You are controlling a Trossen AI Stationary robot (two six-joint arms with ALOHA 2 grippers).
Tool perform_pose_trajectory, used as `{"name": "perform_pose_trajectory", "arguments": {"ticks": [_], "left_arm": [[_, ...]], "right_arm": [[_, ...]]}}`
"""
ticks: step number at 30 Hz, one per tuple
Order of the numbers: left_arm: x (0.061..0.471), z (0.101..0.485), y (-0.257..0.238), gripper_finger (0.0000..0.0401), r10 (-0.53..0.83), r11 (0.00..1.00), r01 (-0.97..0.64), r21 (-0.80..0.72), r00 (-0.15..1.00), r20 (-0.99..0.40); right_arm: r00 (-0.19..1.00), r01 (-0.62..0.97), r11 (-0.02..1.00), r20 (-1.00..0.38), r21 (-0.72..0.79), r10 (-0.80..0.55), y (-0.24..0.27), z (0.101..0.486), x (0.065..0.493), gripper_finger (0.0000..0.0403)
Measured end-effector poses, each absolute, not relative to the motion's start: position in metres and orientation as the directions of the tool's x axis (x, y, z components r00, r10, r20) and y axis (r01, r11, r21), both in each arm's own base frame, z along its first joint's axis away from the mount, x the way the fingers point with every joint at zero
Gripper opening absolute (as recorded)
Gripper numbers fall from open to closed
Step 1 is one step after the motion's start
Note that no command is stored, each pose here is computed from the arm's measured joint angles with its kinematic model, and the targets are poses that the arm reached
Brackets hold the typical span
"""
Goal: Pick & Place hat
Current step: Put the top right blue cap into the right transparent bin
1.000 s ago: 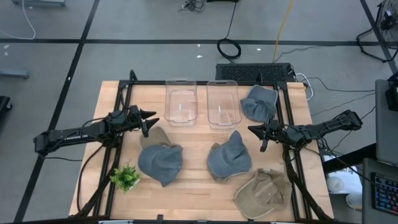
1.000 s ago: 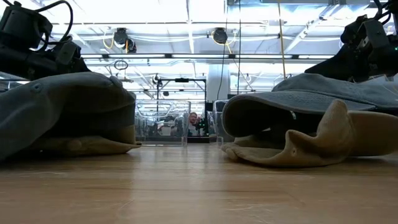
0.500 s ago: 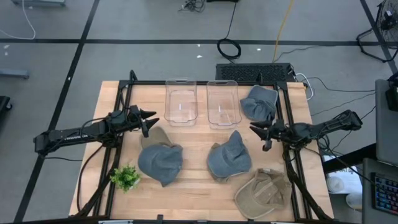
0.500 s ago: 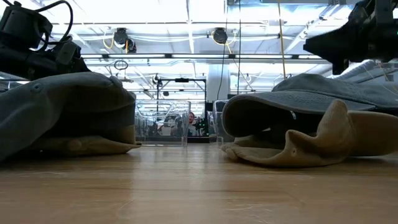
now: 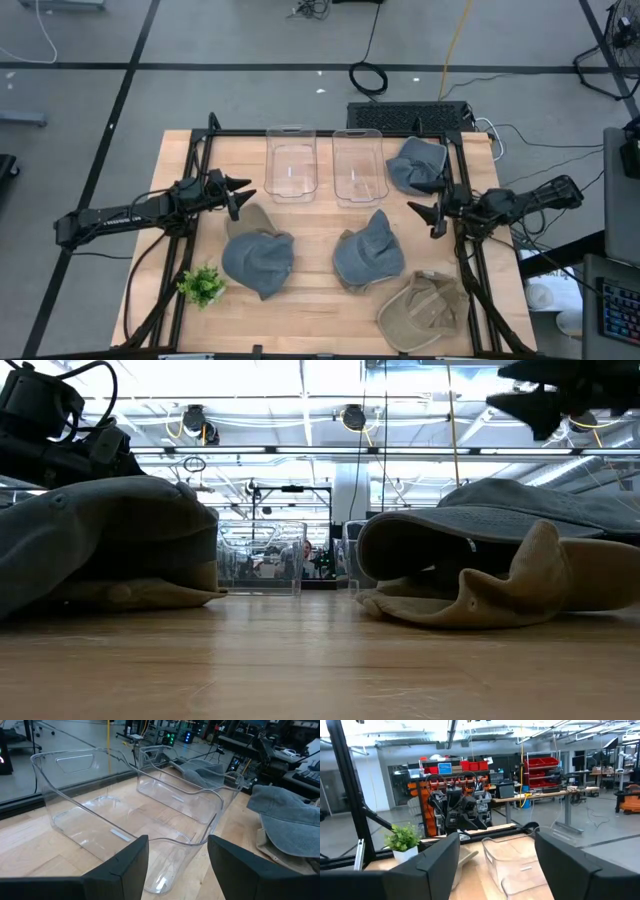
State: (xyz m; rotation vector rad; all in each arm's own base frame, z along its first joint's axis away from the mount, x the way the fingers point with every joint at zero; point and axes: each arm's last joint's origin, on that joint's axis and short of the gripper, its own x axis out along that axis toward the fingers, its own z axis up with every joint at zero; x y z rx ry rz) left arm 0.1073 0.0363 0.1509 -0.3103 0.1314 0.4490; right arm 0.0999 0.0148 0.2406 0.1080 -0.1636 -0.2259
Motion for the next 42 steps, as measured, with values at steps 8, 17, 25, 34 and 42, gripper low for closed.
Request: {"name": "perform_pose_trajectory", "arguments": {"ticks": [8,17,25,34,42], "left_arm": [[0.107,0.151,0.036,0.0214,0.406,0.855,-0.446,-0.265,0.893,-0.192],[0.107,0.151,0.036,0.0214,0.406,0.855,-0.446,-0.265,0.893,-0.192],[0.107,0.151,0.036,0.0214,0.406,0.855,-0.446,-0.265,0.893,-0.193],[0.107,0.151,0.036,0.0214,0.406,0.855,-0.446,-0.265,0.893,-0.193],[0.107,0.151,0.036,0.0214,0.406,0.855,-0.446,-0.265,0.893,-0.193]], "right_arm": [[0.965,0.221,0.972,0.127,0.076,-0.229,0.013,0.292,0.095,0.0248],[0.992,0.087,0.996,0.087,0.025,-0.088,0.017,0.326,0.093,0.0257],[0.999,0.045,0.995,-0.002,0.093,-0.045,0.018,0.353,0.092,0.0254],[0.991,0.087,0.995,-0.103,0.041,-0.082,0.017,0.396,0.094,0.0256],[0.982,0.14,0.99,-0.133,0.017,-0.137,0.02,0.431,0.11,0.0256]]}}
